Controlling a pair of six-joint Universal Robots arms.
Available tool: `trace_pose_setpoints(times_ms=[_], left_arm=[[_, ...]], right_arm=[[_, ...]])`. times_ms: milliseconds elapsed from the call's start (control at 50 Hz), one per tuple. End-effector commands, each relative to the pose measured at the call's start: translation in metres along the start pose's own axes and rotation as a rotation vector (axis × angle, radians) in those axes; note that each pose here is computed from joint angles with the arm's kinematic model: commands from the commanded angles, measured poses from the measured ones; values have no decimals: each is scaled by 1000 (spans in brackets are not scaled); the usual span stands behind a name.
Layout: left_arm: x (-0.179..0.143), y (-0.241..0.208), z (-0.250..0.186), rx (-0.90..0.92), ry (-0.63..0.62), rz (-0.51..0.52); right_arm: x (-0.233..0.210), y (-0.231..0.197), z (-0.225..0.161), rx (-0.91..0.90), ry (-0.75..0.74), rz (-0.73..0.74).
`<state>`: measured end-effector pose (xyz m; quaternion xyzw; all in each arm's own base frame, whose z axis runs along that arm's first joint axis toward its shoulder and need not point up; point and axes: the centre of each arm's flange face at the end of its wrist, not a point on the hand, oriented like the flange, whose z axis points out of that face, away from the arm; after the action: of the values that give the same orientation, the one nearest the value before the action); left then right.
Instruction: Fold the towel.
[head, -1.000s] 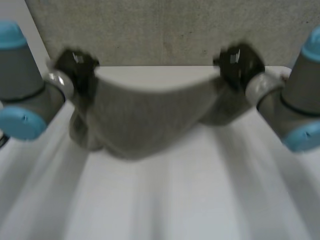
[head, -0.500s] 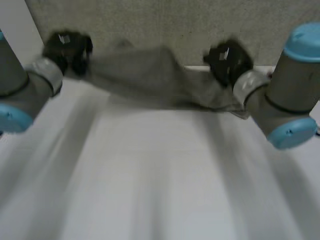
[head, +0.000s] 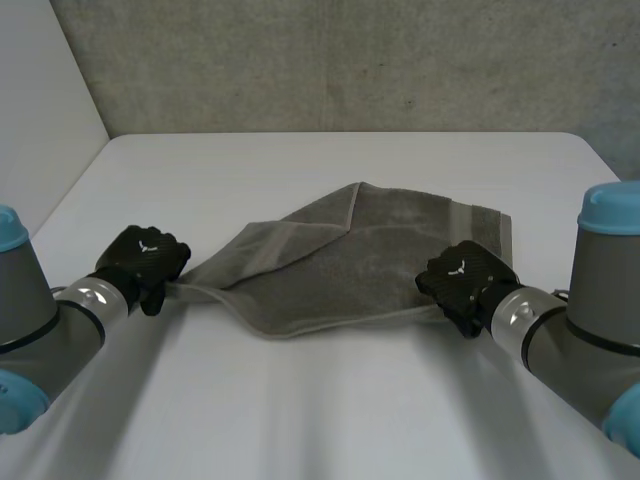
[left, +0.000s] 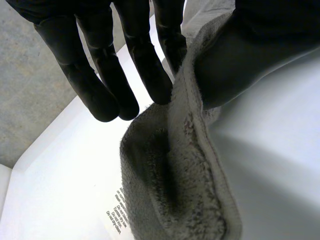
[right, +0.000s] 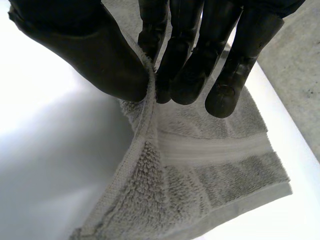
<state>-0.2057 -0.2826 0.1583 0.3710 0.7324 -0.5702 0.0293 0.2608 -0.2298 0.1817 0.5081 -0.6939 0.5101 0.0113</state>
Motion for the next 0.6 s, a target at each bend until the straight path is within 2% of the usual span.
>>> trace_pose_setpoints(times_ms=[20, 160, 600], left_arm=[[15, 0, -15, 51, 45, 8], [18, 3, -14, 73, 31, 15], [15, 6, -9, 67, 27, 2]], right_arm=[[-7, 18, 8, 48, 73, -10], [-10, 29, 14, 77, 112, -3], [-3, 63, 11, -68, 113, 64]])
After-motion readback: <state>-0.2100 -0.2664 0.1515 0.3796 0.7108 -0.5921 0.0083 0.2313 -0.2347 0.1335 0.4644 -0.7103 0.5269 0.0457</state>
